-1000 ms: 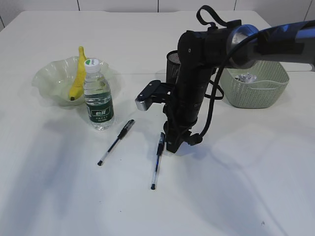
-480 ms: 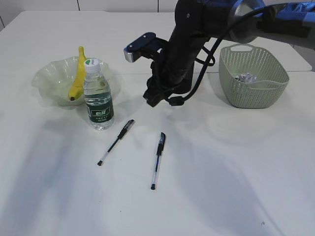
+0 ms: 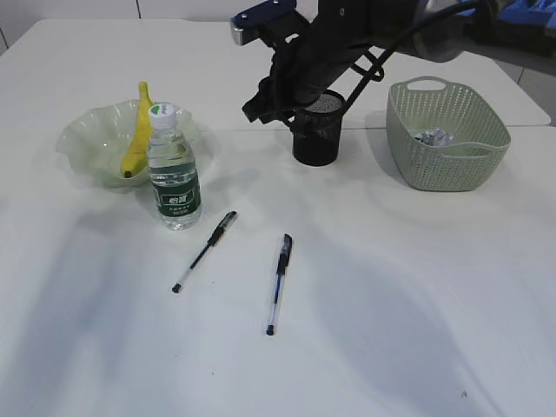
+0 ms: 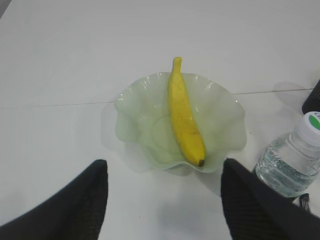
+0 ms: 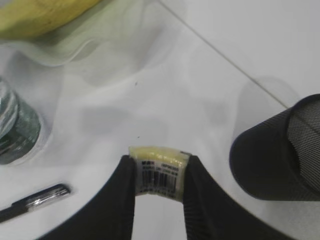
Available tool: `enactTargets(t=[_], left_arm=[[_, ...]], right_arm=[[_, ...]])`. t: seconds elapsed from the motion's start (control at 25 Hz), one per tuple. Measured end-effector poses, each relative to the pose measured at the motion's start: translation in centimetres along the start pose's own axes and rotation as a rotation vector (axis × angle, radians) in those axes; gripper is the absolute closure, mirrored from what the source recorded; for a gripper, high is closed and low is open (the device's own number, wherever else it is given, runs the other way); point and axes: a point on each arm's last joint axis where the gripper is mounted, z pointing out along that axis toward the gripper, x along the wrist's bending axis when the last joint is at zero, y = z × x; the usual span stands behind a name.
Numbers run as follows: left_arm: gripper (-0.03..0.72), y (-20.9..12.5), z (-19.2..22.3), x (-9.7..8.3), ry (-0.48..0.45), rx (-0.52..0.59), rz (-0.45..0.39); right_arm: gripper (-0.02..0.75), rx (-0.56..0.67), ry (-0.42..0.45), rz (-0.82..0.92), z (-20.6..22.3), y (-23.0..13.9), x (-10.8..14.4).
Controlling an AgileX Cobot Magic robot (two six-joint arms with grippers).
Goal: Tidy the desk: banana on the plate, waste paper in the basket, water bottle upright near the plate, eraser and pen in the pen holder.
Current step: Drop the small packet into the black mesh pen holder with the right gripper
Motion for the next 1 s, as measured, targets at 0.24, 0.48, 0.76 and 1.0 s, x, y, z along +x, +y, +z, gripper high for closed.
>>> enactTargets(t=[0.24, 0.48, 0.76, 1.0], left_arm=[[0.192, 0.0, 0.0, 0.0, 0.000, 0.000, 0.000], [0.192, 0.0, 0.0, 0.0, 0.000, 0.000, 0.000], [0.193, 0.0, 0.0, 0.0, 0.000, 0.000, 0.000], [0.193, 0.0, 0.0, -0.1, -0.012, -0.003, 0.000]], right_arm=[[0.561, -0.102, -0.081, 0.139, -0.2, 0.0, -3.4], [0.562, -0.202, -0.143, 0.195, -0.6, 0.2, -5.7], [0.563, -0.319, -0.209, 0.228, -1.2, 0.5, -7.8], [0.564, -0.357, -0.239, 0.247, -1.2, 0.3, -8.9]])
